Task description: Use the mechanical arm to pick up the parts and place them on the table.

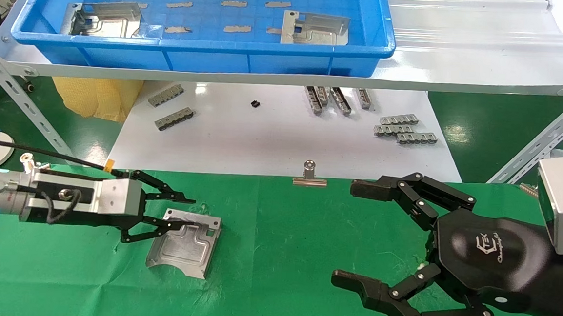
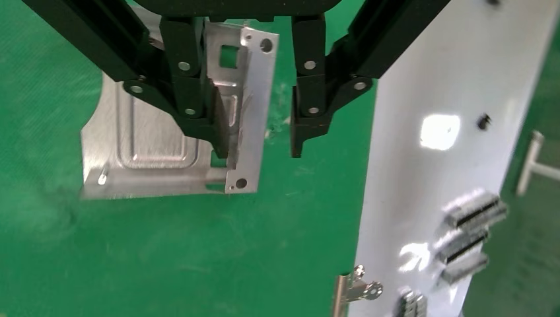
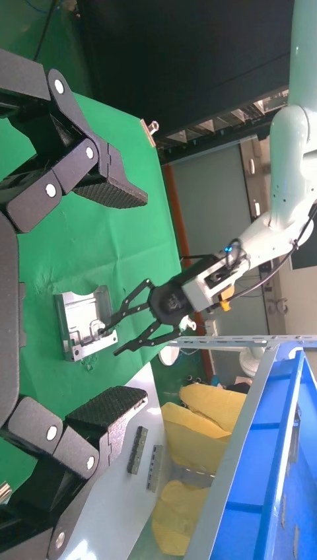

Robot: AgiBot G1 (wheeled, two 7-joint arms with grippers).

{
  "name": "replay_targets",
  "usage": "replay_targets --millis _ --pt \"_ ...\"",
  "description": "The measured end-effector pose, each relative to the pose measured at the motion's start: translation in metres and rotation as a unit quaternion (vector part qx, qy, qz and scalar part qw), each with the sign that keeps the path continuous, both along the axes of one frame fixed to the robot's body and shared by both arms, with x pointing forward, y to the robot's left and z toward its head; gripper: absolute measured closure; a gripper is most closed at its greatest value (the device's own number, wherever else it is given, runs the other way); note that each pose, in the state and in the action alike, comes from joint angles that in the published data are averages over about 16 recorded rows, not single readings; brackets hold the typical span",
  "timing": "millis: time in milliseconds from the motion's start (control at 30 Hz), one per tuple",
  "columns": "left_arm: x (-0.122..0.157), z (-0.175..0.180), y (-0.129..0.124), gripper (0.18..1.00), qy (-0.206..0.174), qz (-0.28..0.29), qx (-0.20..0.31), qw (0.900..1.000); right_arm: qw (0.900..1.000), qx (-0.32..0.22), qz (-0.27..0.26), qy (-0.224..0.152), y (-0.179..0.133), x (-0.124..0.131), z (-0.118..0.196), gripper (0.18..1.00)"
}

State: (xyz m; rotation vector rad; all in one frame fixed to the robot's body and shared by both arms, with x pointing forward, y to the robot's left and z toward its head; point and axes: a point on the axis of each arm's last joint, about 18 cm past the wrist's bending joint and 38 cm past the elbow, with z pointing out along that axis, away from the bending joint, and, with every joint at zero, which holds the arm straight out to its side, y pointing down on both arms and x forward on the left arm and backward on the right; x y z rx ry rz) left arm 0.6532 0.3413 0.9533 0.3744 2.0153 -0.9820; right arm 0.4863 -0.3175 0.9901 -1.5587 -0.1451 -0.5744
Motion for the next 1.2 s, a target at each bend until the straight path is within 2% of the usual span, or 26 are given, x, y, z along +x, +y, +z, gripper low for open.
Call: replay_targets --millis 233,400,733,933,1200 --pt "-0.008 -0.009 0.011 0.72 0.054 0.022 -0.1 0.9933 1.0 0.0 0.0 0.0 0.0 0.0 0.0 0.179" --pt "-0.011 -0.013 0.018 0.616 0.075 0.033 -0.15 0.9853 1.0 0.0 0.0 0.0 0.0 0.0 0.0 0.179" --pt "-0.012 -0.013 0.018 0.383 0.077 0.031 -0.164 0.983 1.0 0.0 0.0 0.0 0.0 0.0 0.0 0.179" --pt "-0.015 -0.009 0.016 0.286 0.076 0.02 -0.173 0.9818 1.0 0.0 0.0 0.0 0.0 0.0 0.0 0.179" --pt "-0.025 -0.001 0.012 0.212 0.077 0.0 -0.201 0.9766 1.0 0.0 0.0 0.0 0.0 0.0 0.0 0.179"
